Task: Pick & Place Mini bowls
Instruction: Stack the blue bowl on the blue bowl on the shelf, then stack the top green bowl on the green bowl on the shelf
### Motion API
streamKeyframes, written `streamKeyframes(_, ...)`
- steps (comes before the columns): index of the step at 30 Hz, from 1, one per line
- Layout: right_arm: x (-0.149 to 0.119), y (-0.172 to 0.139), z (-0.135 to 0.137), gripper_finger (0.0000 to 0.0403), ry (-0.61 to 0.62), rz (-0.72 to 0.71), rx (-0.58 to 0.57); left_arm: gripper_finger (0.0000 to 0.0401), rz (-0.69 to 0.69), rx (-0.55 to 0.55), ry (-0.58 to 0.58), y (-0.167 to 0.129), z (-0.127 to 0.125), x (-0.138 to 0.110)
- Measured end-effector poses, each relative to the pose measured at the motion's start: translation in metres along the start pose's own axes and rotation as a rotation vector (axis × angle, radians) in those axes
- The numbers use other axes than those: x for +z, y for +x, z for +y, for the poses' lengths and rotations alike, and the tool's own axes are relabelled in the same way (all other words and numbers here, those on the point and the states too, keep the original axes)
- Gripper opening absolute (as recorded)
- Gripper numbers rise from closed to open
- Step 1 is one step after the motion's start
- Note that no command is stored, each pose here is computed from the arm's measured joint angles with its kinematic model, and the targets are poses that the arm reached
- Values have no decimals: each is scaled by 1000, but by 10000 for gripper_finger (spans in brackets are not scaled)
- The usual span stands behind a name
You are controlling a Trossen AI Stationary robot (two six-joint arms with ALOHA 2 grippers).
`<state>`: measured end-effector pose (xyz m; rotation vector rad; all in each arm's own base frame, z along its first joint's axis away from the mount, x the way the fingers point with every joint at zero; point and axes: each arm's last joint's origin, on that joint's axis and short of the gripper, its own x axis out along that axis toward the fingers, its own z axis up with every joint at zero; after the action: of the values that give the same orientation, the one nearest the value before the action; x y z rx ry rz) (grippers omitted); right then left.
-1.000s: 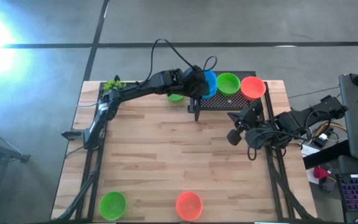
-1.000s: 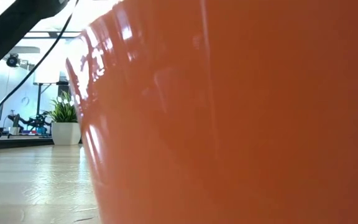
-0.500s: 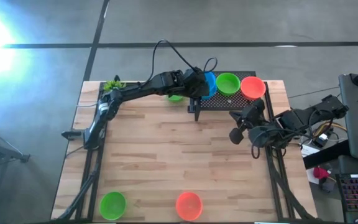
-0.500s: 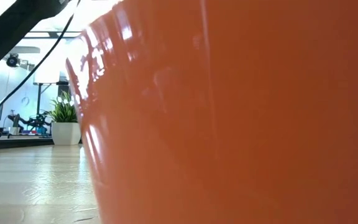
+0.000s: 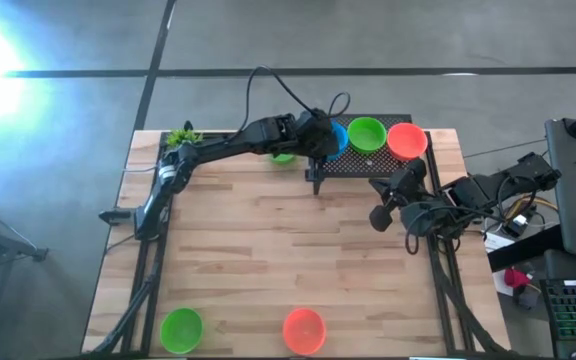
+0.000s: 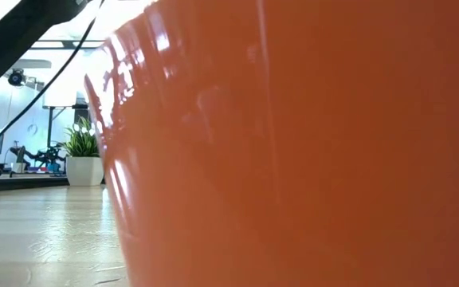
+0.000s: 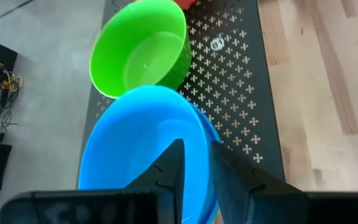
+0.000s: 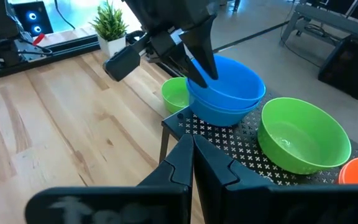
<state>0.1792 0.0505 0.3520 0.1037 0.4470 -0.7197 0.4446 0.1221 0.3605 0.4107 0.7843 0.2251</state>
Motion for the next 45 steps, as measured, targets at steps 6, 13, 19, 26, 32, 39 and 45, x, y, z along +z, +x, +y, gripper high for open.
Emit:
streamKeyframes(6, 0, 0, 0, 8, -2, 0, 0, 73, 15, 88, -3, -9, 5, 6)
streamKeyframes(13, 0, 0, 0, 8, -5, 0, 0, 73, 108, 218, 7, -37, 11, 10)
streamKeyframes(19, 0, 0, -1, 8, -11, 1, -4, 74, 125, 216, -65, -69, 16, 6)
streamKeyframes(26, 0, 0, -1, 8, -15, 2, -4, 74, 198, 164, -65, -90, 14, -8)
streamKeyframes(32, 0, 0, -1, 8, -23, 2, -4, 74, 241, 21, -20, -91, 3, -29)
streamKeyframes(39, 0, 0, -1, 8, -29, 2, -4, 74, 207, -1, 54, -80, -13, -65)
streamKeyframes(45, 0, 0, -1, 8, -29, 2, -4, 74, 149, -7, 8, -73, -18, -105)
